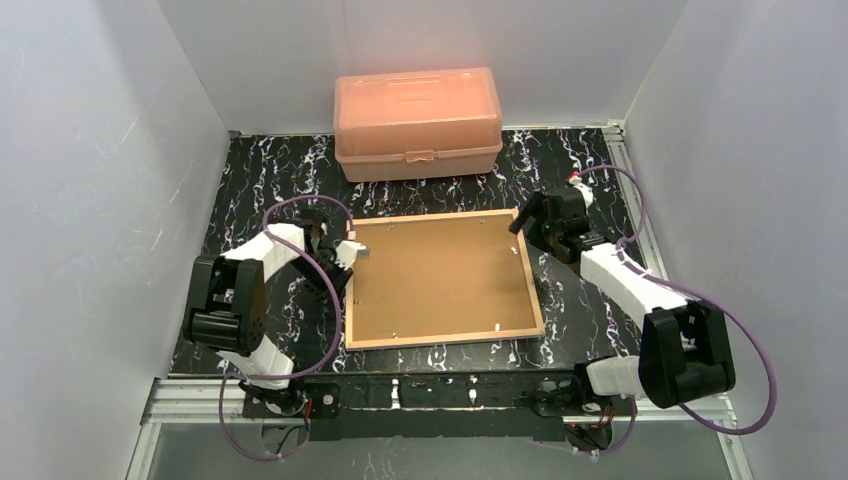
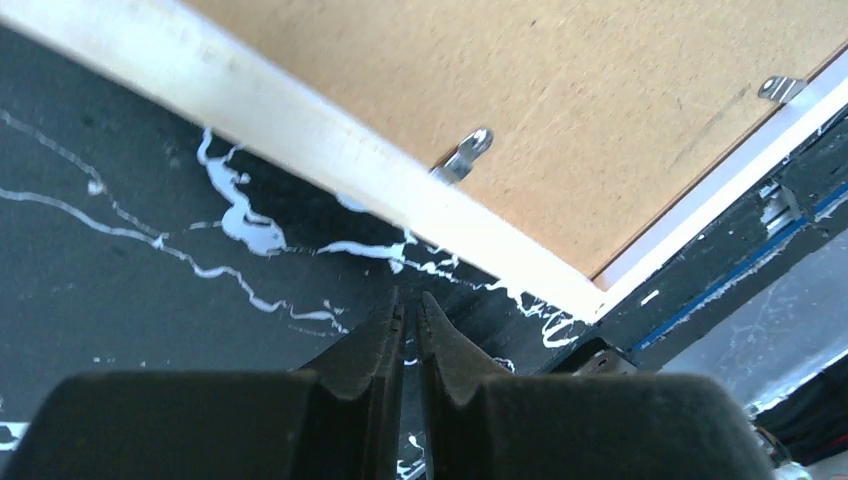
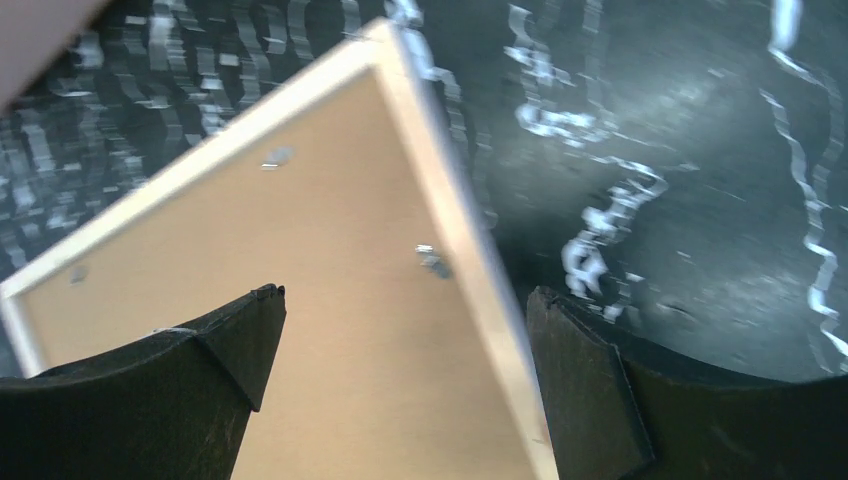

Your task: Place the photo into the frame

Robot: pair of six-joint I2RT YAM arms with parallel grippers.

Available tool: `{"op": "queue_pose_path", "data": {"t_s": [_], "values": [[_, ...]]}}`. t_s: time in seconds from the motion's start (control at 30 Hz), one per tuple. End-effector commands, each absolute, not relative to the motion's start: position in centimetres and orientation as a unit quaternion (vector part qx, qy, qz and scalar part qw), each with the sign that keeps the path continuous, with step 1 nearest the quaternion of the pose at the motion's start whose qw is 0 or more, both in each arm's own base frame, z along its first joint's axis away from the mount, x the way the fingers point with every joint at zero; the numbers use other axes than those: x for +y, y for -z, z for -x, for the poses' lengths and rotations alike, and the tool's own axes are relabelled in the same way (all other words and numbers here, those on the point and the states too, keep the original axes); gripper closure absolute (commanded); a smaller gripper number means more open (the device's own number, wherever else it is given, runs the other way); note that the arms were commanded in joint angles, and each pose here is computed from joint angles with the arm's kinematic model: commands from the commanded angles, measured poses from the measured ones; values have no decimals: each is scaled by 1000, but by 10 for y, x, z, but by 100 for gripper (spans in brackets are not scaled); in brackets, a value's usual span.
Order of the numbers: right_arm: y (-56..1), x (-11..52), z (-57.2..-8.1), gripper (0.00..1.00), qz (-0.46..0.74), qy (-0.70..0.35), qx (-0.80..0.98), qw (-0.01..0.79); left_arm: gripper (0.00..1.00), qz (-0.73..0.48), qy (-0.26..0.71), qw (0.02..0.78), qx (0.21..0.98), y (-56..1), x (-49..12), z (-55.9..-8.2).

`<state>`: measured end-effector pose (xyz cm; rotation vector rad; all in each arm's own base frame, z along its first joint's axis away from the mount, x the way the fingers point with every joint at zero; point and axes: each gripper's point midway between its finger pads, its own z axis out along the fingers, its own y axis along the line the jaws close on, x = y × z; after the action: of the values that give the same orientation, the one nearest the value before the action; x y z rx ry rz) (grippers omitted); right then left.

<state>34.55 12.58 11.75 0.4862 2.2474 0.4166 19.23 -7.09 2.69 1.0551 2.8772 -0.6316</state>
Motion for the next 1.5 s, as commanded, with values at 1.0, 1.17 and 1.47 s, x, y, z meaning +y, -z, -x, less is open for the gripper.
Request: {"op": "queue_pose_path", "data": {"t_s": [1.0, 1.17, 1.47], "values": [[-56, 325, -428, 1, -68, -324, 905, 265, 93, -457, 217, 6, 862, -34, -104, -135], [-55, 366, -417, 1, -14, -336, 907, 255, 89, -469, 243, -4, 849, -41, -123, -136], [-108, 299, -440, 1, -67, -229, 903, 357, 66, -493, 269, -19, 828, -88, -132, -137]]}}
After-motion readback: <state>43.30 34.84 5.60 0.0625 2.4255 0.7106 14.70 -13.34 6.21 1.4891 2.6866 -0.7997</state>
